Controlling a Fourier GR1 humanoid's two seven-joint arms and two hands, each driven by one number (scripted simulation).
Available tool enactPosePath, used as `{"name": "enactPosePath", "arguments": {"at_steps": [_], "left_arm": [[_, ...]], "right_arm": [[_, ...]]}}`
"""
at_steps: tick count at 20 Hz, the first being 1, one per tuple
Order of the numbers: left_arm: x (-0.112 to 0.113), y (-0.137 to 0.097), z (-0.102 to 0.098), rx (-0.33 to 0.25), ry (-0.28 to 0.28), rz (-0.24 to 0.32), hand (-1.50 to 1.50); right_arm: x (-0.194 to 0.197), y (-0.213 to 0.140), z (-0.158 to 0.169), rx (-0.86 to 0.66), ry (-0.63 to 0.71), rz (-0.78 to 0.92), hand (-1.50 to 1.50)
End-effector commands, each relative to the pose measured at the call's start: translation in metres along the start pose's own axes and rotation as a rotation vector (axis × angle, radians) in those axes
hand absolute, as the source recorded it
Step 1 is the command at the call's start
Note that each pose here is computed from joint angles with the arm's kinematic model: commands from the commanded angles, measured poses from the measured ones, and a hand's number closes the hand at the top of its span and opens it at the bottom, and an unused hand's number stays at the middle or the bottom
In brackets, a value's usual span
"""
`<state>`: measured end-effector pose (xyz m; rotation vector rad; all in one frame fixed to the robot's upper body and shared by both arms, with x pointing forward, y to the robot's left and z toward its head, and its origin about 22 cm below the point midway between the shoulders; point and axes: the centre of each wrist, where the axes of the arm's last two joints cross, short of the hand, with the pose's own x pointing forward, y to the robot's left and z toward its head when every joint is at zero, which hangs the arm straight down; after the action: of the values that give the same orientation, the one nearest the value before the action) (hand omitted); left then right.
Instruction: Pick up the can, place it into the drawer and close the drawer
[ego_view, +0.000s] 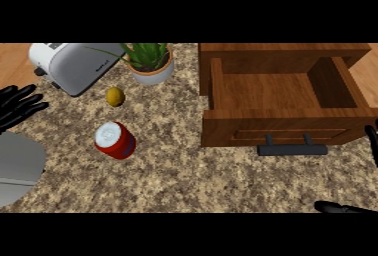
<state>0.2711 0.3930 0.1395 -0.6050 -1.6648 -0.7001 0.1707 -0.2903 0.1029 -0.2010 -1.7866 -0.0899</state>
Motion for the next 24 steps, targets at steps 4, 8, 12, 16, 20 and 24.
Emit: {"name": "enactPosePath", "arguments": {"at_steps": [4,8,12,16,20,24], "left_arm": [[0.009,0.028,0.029,-0.007,0.02,0.029,-1.5],[0.014,0.025,0.008,0.025,0.034,0.107,-1.5],[-0.001,0.03,0.012,0.028,0.074,0.2,-1.5],[0.004,0.021,0.005,0.016,0.092,0.26,-1.5],[-0.015,0.02,-0.005,0.019,0.137,0.31,-1.5],[-0.019,0.008,-0.038,0.003,0.155,0.302,-1.5]], "right_arm": [[-0.013,-0.025,0.037,-0.015,-0.005,-0.001,-1.5],[-0.009,-0.046,0.033,0.004,-0.002,-0.004,-1.5],[-0.009,-0.053,0.029,0.006,-0.002,0.004,-1.5],[-0.005,-0.068,0.048,-0.002,0.011,-0.009,-1.5],[0.0,-0.079,0.055,0.001,0.007,-0.007,-1.5],[0.005,-0.073,0.052,-0.005,0.008,-0.002,-1.5]]}}
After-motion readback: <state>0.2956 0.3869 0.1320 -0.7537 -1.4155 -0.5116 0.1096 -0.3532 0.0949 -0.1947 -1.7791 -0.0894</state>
